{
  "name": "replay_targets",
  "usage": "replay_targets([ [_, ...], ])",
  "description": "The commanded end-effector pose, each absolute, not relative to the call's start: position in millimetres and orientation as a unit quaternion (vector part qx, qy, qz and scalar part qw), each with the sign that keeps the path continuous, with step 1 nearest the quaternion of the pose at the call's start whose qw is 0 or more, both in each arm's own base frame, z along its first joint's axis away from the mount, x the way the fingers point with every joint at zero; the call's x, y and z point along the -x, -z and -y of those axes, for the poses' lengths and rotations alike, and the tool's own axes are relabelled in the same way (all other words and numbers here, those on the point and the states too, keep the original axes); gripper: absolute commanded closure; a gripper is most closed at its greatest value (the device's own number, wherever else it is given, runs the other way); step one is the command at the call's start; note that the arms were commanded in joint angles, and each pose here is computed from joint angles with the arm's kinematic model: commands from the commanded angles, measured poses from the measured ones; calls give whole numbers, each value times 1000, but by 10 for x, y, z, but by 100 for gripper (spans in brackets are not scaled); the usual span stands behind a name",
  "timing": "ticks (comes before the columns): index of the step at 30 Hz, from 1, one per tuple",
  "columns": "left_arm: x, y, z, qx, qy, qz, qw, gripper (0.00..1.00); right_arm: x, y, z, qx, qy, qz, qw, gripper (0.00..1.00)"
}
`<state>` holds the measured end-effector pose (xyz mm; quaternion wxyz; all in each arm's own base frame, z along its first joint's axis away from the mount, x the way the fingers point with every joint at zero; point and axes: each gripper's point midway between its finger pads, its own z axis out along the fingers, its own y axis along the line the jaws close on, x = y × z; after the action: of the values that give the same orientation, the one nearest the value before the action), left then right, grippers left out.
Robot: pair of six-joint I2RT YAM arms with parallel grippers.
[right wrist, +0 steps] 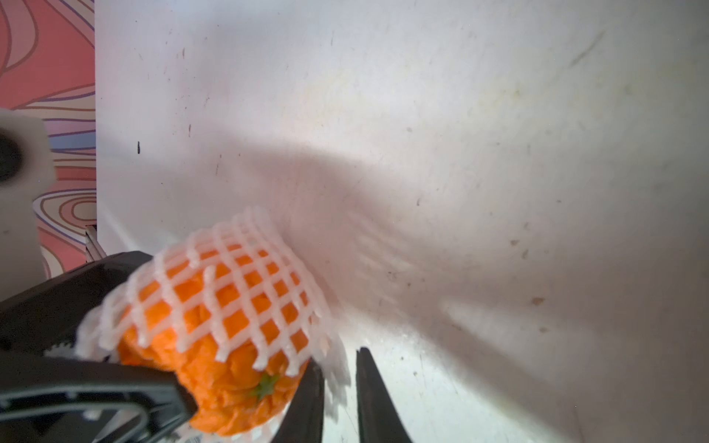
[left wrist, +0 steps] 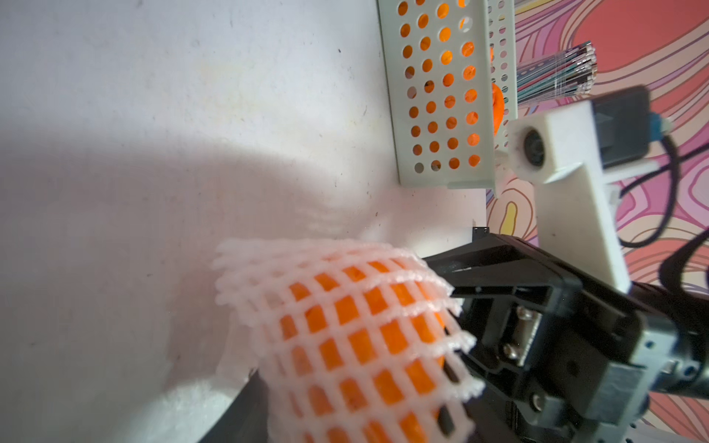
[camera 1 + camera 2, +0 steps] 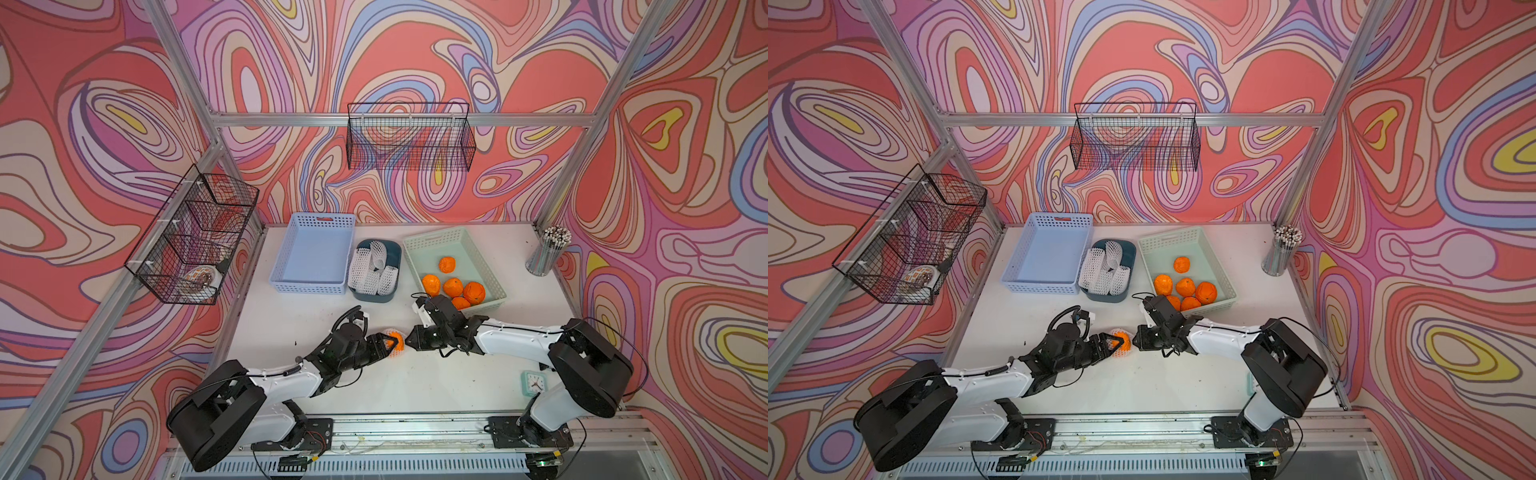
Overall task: Remove foam nets from oranges
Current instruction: Remove the foam net from the orange.
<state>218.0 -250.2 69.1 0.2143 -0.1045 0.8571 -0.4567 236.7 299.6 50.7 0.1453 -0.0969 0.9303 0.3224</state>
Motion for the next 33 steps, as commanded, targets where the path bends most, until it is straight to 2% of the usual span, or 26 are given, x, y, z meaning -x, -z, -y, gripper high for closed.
replay_targets([
  [1, -2175, -829, 2552, 94, 489, -837, 229, 62, -2360, -447, -2978, 98, -318, -931, 149, 84],
  [6, -2143, -995, 2665, 68, 528, -815, 230, 64, -2419, -455, -3002, 102, -320, -927, 164, 83],
  [14, -2094, -1134, 2711, 46, 561, -792, 239, 64, -2441, -385, -3049, 111, -326, -924, 167, 76],
  [17, -2062, -1122, 2725, 35, 561, -793, 235, 64, -2437, -425, -3074, 117, -336, -918, 172, 68],
  [23, -1979, -886, 2651, 9, 523, -821, 230, 66, -2370, -546, -3025, 133, -348, -908, 190, 40],
  [28, -1942, -653, 2497, -1, 463, -855, 233, 68, -2290, -460, -2906, 131, -325, -920, 176, 35],
  [33, -1925, -594, 2399, -8, 431, -870, 239, 69, -2244, -505, -2813, 121, -317, -924, 177, 34],
])
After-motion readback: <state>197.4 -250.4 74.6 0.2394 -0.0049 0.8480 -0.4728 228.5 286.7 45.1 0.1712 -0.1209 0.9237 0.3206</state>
